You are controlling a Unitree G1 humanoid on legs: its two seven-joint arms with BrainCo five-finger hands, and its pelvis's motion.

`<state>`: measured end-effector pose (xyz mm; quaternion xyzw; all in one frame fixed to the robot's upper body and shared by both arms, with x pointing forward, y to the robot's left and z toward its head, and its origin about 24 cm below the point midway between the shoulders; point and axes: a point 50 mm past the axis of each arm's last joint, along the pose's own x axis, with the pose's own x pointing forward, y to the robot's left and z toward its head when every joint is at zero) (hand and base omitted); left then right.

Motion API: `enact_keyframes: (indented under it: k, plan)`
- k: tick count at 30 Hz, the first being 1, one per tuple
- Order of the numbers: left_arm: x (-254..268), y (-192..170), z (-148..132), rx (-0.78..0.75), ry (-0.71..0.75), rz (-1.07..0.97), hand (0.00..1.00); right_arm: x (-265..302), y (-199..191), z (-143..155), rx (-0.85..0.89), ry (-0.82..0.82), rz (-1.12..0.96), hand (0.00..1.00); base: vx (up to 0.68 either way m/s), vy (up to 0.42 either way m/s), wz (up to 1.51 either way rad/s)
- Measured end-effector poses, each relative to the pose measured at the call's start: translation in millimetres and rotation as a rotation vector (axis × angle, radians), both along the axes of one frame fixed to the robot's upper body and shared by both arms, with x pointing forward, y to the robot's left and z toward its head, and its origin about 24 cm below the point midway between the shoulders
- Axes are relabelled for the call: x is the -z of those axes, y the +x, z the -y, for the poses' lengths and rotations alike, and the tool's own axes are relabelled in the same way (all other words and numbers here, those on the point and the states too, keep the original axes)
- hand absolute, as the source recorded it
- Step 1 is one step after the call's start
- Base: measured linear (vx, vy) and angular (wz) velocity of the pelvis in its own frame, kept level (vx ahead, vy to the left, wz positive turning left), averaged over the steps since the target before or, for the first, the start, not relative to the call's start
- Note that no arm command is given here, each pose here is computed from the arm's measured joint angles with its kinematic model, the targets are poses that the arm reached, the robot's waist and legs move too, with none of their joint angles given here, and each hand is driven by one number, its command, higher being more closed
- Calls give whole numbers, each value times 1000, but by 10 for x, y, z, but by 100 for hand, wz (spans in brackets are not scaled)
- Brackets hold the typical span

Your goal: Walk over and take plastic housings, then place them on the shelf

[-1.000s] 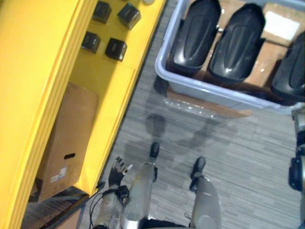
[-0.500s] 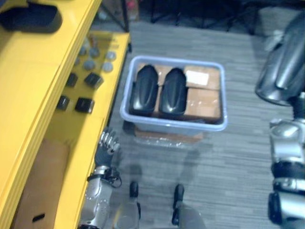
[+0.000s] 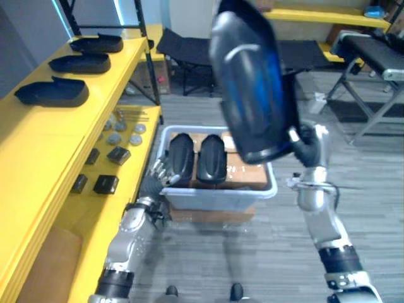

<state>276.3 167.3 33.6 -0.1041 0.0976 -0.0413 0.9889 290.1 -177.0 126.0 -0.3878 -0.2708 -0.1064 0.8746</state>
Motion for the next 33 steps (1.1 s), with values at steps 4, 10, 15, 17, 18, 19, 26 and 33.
enact_keyframes:
  k: [4,10,15,17,18,19,26,33]
  plan:
    - [174,-4,32,36,5,-101,0,171,-11,-145,-81,-22,-69,100,-29,5,0]
    - [190,51,104,79,16,-114,0,355,3,-213,-103,-30,-153,100,-6,0,0]
    - [110,120,122,82,19,-82,0,488,0,-271,-120,-41,-208,100,0,0,0]
    - [108,121,122,81,18,-81,0,546,1,-282,-118,-41,-231,100,0,0,0]
    - [108,121,122,81,18,-80,0,561,2,-278,-116,-42,-238,100,0,0,0]
    - [103,122,121,80,16,-76,0,583,4,-268,-111,-44,-248,100,0,0,0]
    - [64,132,120,71,-25,-40,0,700,2,-292,-95,-83,-292,100,0,0,0]
    - [-35,141,133,73,-62,-1,0,816,-1,-267,-31,-78,-328,100,-5,-8,8]
